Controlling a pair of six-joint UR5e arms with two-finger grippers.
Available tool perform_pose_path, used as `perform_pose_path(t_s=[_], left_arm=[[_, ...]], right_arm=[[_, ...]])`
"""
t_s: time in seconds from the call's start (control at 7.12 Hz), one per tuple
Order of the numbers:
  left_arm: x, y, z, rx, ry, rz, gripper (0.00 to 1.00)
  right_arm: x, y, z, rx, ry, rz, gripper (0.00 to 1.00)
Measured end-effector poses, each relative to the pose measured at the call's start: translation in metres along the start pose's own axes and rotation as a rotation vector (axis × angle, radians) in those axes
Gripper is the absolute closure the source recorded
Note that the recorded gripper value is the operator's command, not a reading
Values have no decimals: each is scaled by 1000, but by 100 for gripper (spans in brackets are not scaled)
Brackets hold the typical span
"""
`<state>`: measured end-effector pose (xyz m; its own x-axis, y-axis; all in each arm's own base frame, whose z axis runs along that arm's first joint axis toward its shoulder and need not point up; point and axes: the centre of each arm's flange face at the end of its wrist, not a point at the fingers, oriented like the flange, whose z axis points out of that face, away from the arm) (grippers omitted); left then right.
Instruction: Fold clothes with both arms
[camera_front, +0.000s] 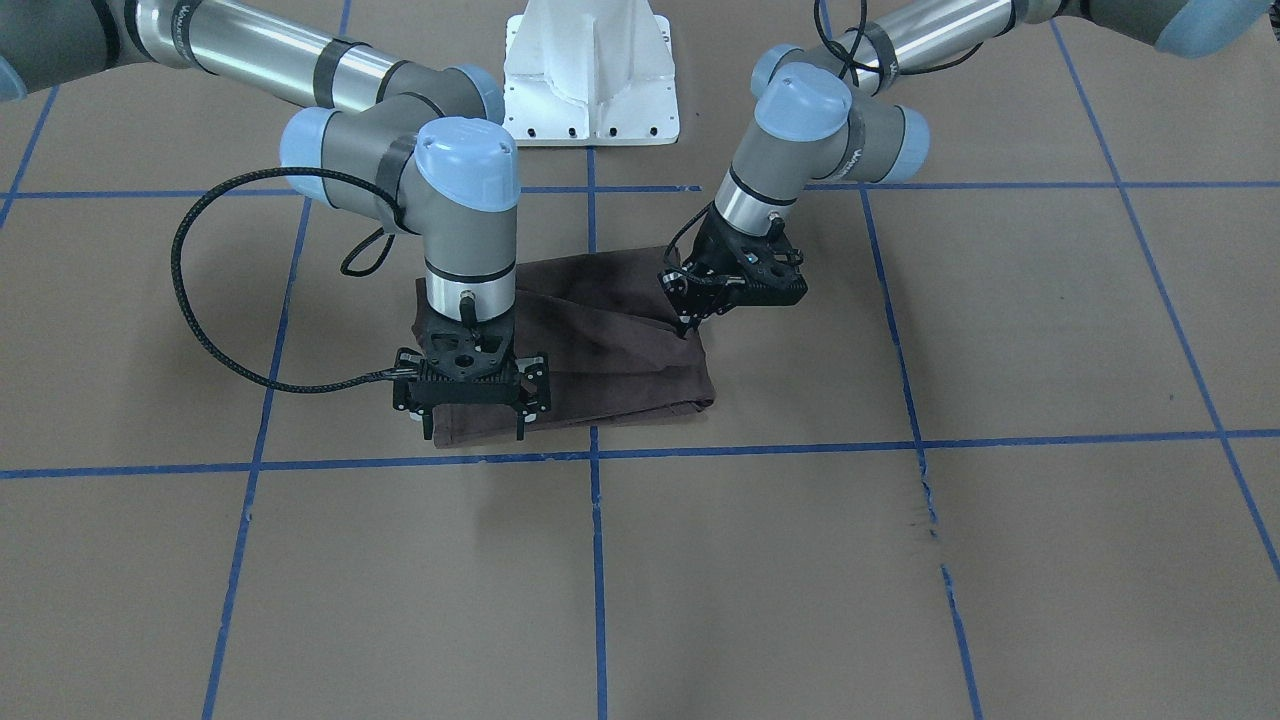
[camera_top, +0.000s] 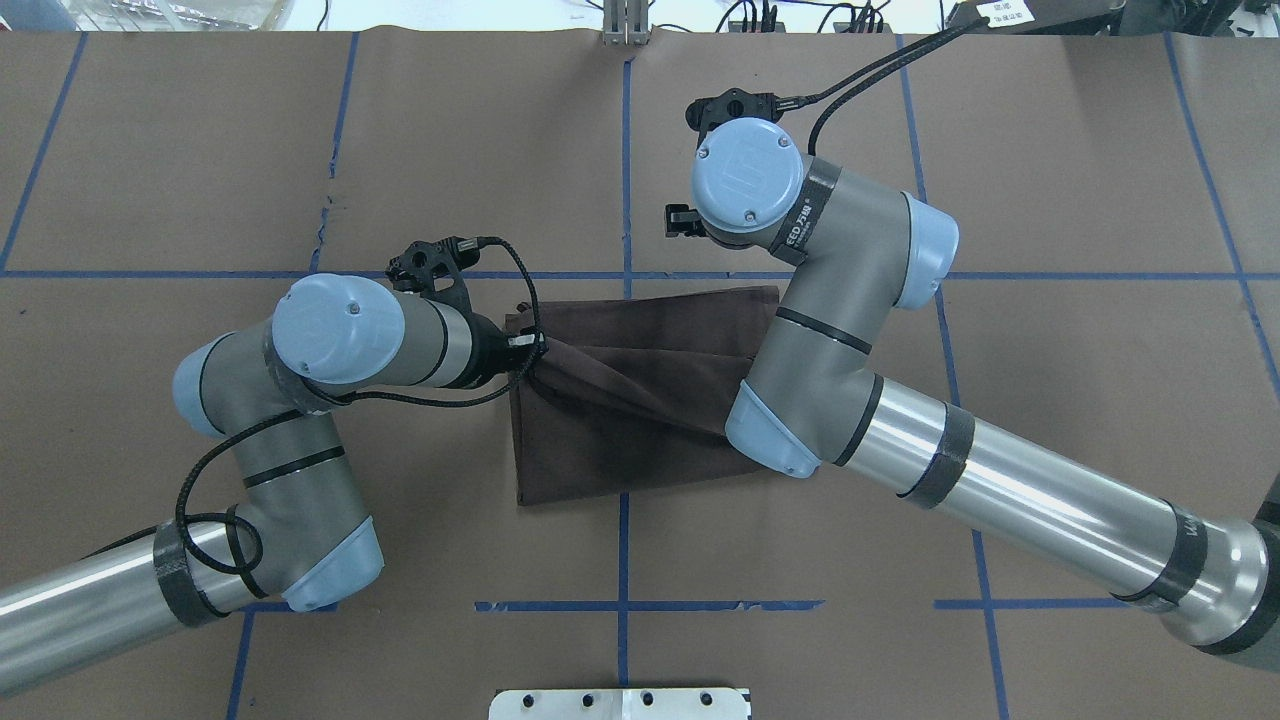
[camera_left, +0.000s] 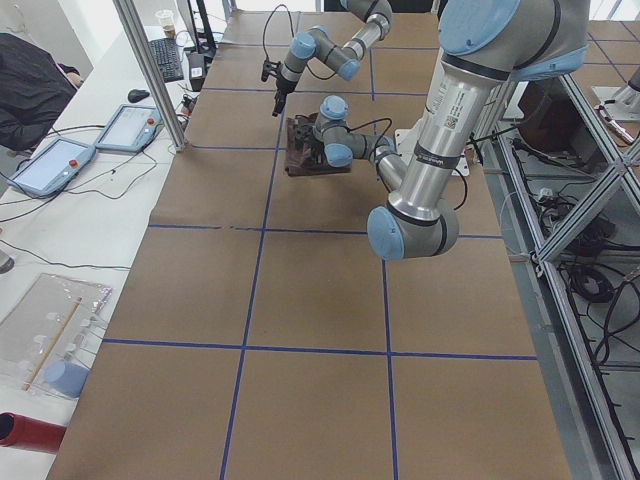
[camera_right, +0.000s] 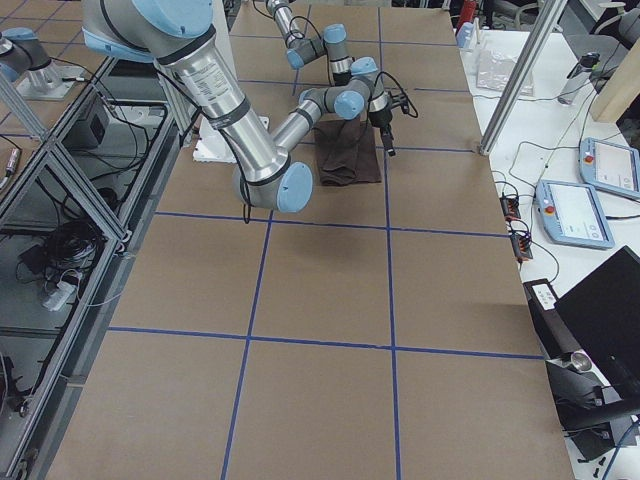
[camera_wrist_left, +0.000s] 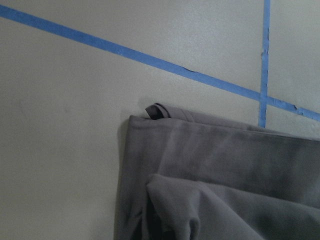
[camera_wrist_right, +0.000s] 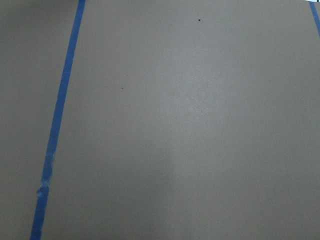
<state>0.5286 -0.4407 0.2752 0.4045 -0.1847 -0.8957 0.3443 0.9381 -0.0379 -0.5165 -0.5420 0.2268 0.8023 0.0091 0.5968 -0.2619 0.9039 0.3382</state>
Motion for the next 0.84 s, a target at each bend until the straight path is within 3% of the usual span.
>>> perform_pose_path(t_s=[0.42,0.56,0.7,0.84], left_arm=[[7,-36,36,63,-64,-74,100],[3,-45,41,73,-79,-85,71],[-1,-52,44,81,-89,-91,1],[-3,-56,45,85,-95,-77,0]], right_arm=[[6,3,-2,2,-4,0,0],[7,4,-7,6,-12,-1,0],[10,6,-13,9,-22,-1,0],[9,9,-23,12,-39,-1,0]])
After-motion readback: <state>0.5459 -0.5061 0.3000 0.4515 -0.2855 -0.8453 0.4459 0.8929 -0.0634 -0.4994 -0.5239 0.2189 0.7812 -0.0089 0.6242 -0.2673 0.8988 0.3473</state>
